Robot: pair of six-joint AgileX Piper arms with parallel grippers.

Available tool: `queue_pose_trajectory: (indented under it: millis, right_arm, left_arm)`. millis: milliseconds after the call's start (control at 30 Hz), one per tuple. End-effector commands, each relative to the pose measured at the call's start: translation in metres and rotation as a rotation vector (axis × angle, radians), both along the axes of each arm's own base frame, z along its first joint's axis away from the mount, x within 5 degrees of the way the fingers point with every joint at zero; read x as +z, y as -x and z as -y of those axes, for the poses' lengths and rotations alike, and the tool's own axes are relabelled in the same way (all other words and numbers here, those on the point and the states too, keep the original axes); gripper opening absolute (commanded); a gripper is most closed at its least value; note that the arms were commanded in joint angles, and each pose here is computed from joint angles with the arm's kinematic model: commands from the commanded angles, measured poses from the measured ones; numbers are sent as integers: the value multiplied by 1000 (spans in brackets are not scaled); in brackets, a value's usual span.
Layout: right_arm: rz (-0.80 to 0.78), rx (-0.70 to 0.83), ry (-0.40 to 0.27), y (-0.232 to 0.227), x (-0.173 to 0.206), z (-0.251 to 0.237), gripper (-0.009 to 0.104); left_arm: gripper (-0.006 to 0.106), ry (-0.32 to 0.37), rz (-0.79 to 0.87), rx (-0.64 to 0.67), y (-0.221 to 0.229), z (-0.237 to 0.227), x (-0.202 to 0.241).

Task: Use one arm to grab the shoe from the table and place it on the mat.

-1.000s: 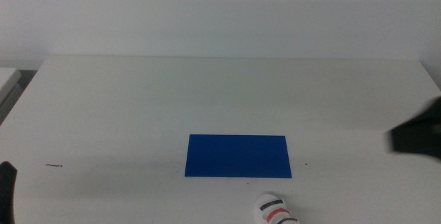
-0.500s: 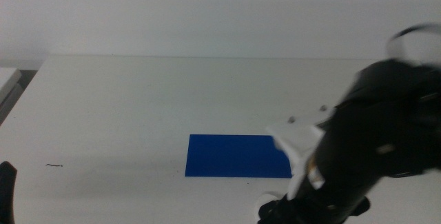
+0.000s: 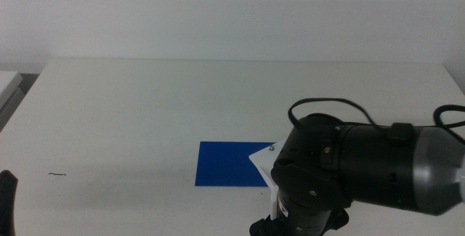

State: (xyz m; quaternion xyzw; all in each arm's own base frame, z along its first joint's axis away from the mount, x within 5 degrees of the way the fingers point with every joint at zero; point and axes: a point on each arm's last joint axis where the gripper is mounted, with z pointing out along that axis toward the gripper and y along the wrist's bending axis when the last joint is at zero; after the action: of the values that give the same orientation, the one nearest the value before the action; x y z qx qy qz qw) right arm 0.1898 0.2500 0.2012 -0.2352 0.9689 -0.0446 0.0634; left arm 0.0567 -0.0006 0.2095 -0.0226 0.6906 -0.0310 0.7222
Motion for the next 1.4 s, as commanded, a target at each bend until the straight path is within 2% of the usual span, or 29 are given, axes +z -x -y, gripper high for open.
queue_pose_trajectory:
  millis: [0,233,300,400,567,700,833,1000,1100,1200,1367]
  right_arm:
    - [8,3,12,-2,-4,-2,64]
    - [-19,-43,32,-6,-21,9,61]
    - [-16,-39,25,-5,-23,9,56]
    - [-3,-46,-3,-6,-27,8,42]
    - [-19,-65,16,-5,-22,12,10]
    - [20,-47,-4,-18,17,5,9]
    - [68,-33,-38,-60,38,7,9]
    - [95,-13,-71,-107,44,1,9]
    - [77,4,-68,-126,43,-5,9]
    - [61,8,-53,-140,35,-10,9]
    - [55,30,-66,-151,29,-17,9]
  left_arm:
    - [94,1,16,0,0,0,1]
    - [94,1,16,0,0,0,1]
    - [94,1,16,0,0,0,1]
    - [94,1,16,0,0,0,1]
    - [94,1,16,0,0,0,1]
    - [94,1,16,0,0,0,1]
    - [94,1,16,0,0,0,1]
    - [94,1,16,0,0,0,1]
    - [94,1,16,0,0,0,1]
    - [94,1,16,0,0,0,1]
    - [94,1,16,0,0,0,1]
